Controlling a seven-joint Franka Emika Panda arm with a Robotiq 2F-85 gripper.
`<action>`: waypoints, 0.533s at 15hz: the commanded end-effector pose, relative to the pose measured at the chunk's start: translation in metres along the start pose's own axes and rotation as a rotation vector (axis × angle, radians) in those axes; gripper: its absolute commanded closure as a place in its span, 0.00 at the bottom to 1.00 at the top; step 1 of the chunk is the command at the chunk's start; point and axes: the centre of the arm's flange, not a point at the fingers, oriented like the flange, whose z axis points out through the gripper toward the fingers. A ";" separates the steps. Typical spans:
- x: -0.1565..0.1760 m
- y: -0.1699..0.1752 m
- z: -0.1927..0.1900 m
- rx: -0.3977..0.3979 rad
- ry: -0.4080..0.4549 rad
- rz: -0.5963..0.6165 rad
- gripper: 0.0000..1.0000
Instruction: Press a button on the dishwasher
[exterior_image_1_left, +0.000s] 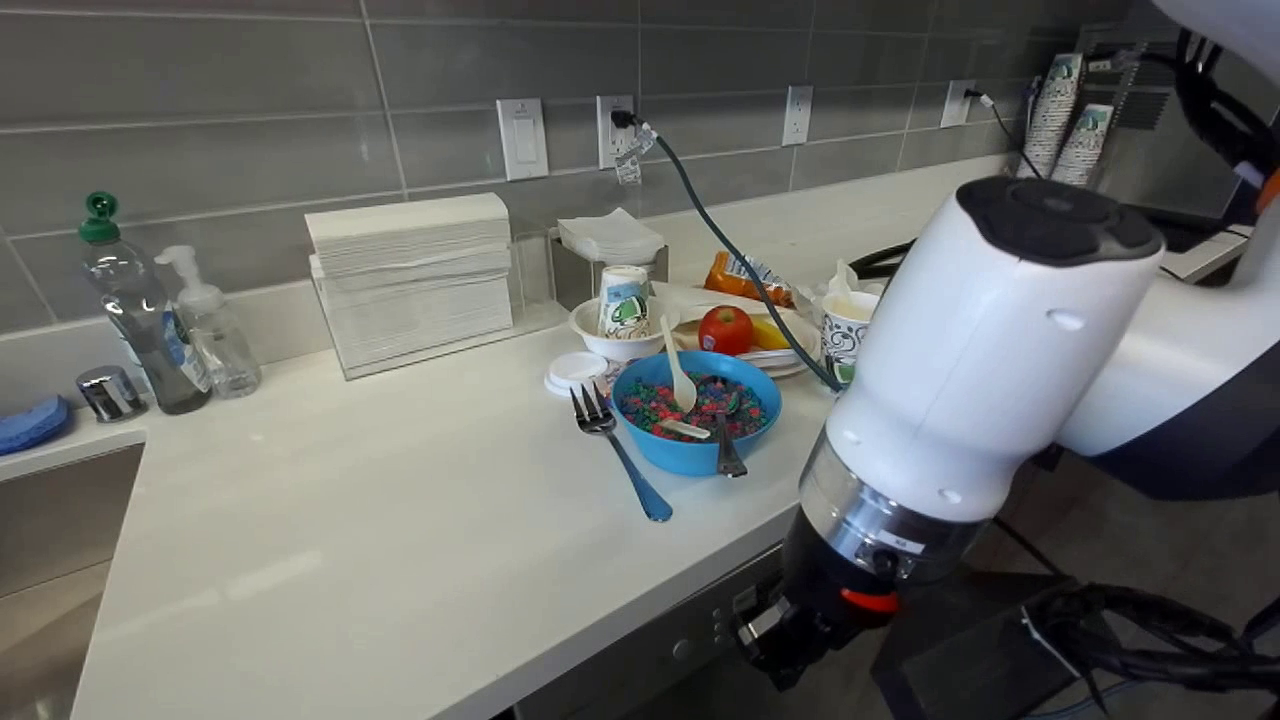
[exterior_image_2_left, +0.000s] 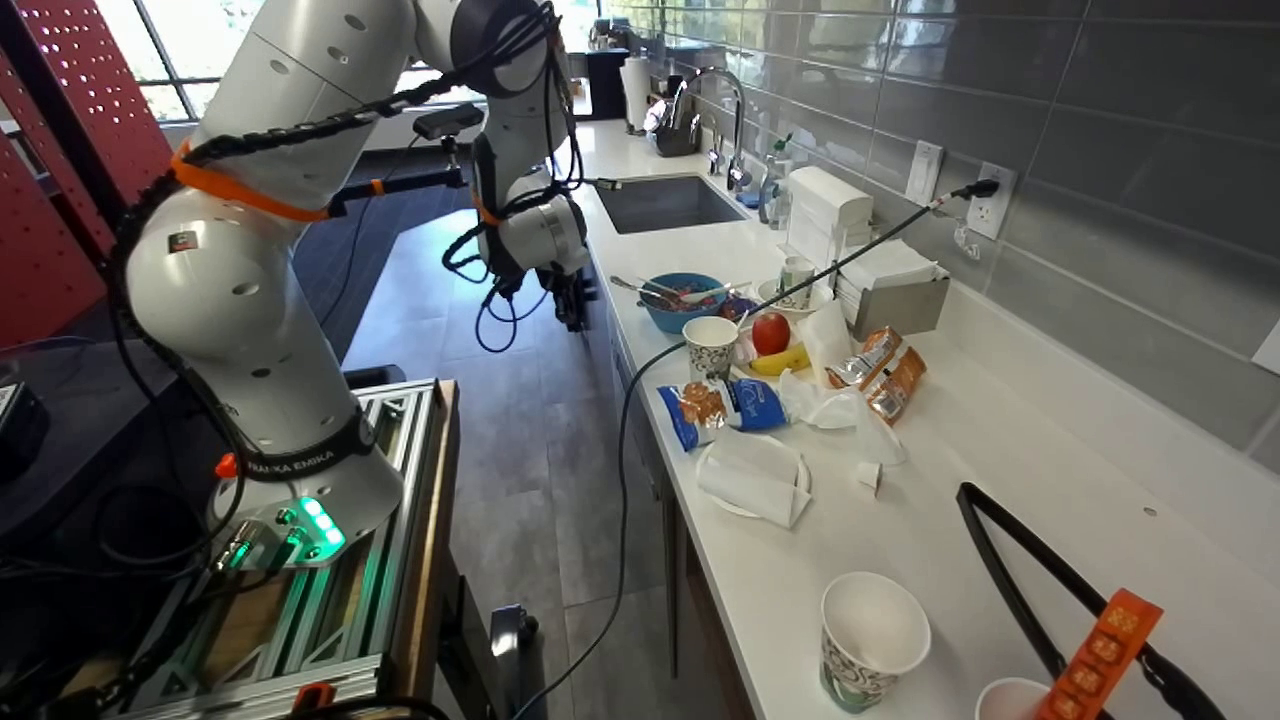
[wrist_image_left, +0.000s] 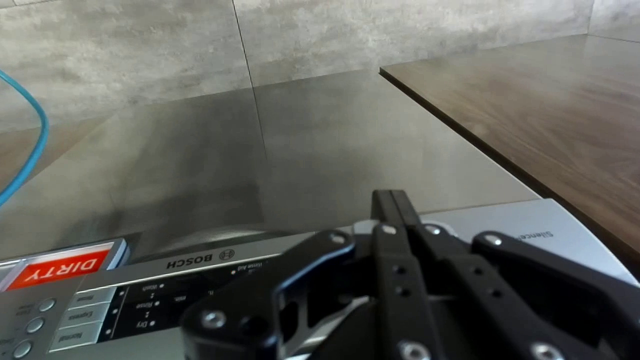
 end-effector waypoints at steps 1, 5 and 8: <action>-0.005 -0.014 0.038 -0.002 0.027 -0.029 1.00; -0.004 -0.023 0.056 0.009 0.069 -0.068 1.00; 0.000 -0.027 0.066 0.003 0.125 -0.084 1.00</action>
